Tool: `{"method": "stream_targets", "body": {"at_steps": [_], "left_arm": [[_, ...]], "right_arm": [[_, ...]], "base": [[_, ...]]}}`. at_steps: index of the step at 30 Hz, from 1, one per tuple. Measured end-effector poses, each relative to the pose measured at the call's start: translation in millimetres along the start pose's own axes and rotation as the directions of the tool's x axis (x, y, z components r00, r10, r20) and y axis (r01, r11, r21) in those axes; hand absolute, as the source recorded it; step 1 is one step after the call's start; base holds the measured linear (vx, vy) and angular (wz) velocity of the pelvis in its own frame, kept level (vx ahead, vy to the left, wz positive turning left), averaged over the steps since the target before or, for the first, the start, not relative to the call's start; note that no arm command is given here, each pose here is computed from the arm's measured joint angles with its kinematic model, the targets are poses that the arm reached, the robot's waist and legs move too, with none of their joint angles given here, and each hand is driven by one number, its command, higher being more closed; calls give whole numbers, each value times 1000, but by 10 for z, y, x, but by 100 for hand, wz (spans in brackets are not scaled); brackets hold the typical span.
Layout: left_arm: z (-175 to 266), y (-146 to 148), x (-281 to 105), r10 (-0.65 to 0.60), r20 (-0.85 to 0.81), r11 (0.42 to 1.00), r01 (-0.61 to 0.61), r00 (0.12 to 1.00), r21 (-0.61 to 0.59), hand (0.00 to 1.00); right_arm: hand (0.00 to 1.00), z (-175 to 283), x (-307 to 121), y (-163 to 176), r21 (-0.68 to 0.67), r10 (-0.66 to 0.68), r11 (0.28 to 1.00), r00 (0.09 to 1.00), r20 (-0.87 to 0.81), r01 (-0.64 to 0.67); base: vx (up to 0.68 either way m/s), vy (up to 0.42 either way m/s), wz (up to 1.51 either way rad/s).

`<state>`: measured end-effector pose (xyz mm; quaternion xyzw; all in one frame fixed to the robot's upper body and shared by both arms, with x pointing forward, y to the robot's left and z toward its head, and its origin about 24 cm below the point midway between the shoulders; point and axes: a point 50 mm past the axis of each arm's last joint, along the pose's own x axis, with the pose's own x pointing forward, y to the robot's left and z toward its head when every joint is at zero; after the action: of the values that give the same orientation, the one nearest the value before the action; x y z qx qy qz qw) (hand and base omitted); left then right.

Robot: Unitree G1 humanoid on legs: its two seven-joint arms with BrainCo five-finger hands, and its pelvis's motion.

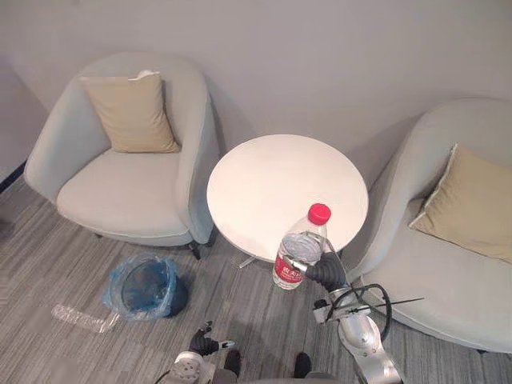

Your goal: Gather rubbish on tea table into small bin, then transfer packed bag to large trash can.

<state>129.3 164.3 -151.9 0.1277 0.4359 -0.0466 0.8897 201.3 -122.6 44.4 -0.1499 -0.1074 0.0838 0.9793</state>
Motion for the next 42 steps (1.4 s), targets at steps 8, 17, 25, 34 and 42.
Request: {"method": "stream_targets", "body": {"at_steps": [8, 17, 25, 34, 42], "left_arm": [[3, -126, -15, -49, 10, 996, 48, 999, 80, 0], [-7, -50, -13, -39, 11, 993, 37, 999, 110, 0], [27, 126, 8, 48, 15, 998, -48, 999, 41, 0], [-55, 32, 1, 30, -35, 1000, -30, 999, 9, 0], [43, -36, 21, 13, 0, 1000, -13, 1000, 4, 0]], "right_arm": [[100, 23, 43, -201, -43, -130, 991, 991, 19, 130], [100, -288, 118, 229, 39, -3, 999, 991, -131, 9], [100, -414, 5, 132, 3, 33, 999, 981, -191, -33], [100, -479, -90, 79, 31, 25, 999, 972, -234, -18], [100, -464, -29, -17, 19, -32, 999, 975, -219, 37]], "base": [[47, 78, 85], [-4, 56, 17], [99, -1, 87], [323, -169, 85], [205, 11, 52]]}}
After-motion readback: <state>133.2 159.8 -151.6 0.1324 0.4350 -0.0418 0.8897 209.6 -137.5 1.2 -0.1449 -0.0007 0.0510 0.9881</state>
